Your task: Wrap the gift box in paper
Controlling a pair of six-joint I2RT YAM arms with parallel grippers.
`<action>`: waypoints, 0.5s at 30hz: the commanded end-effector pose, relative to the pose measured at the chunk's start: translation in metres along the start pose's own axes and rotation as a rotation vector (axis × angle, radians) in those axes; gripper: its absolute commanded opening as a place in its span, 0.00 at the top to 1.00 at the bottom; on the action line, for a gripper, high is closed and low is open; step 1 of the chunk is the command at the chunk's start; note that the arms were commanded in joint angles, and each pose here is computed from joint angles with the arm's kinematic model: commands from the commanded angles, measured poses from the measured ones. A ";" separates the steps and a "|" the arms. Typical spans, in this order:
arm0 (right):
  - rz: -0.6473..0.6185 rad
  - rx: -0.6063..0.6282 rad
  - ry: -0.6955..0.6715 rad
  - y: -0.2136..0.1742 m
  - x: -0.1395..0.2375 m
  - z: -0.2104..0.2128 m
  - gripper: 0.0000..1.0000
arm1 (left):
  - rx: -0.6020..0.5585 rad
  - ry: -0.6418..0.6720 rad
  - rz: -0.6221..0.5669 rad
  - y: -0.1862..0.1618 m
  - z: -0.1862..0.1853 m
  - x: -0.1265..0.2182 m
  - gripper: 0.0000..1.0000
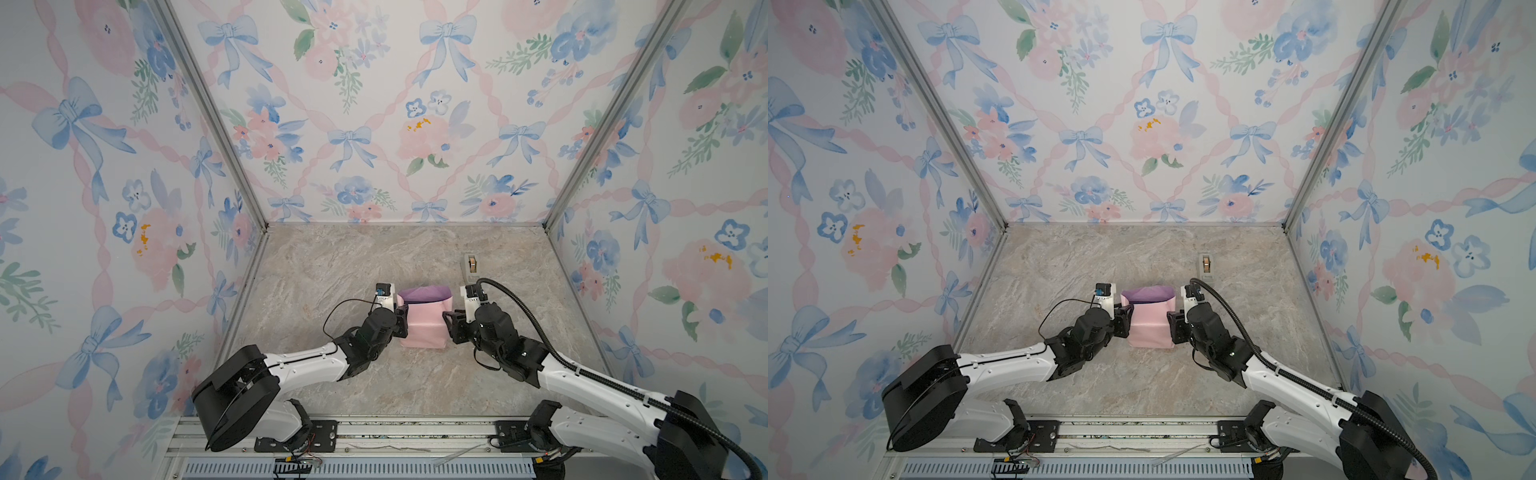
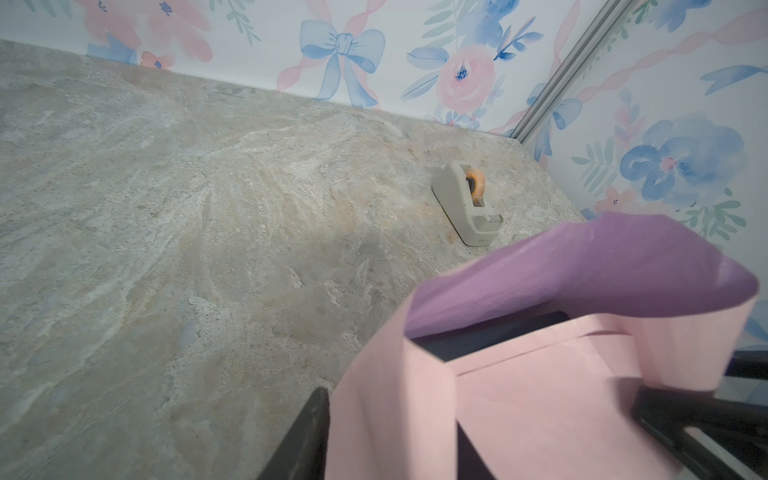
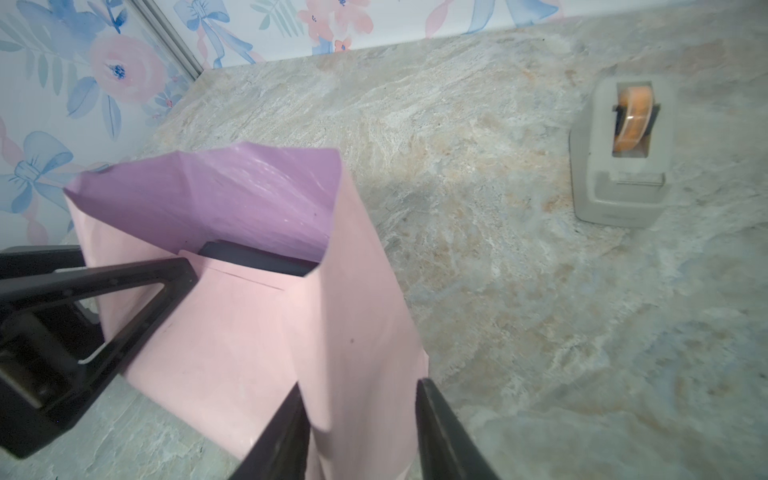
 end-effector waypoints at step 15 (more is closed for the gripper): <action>0.013 -0.007 -0.051 -0.006 -0.013 0.001 0.80 | -0.030 0.009 -0.012 0.002 -0.005 0.003 0.64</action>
Point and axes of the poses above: each gripper's point midway between its finger pads, its own x axis back along the fingers, its own z axis along the line the jaws close on, y = z × x, the point moved 10 cm from there along x, back along the fingers, and after that the axes turned 6 degrees about x, right-handed, at the moved point
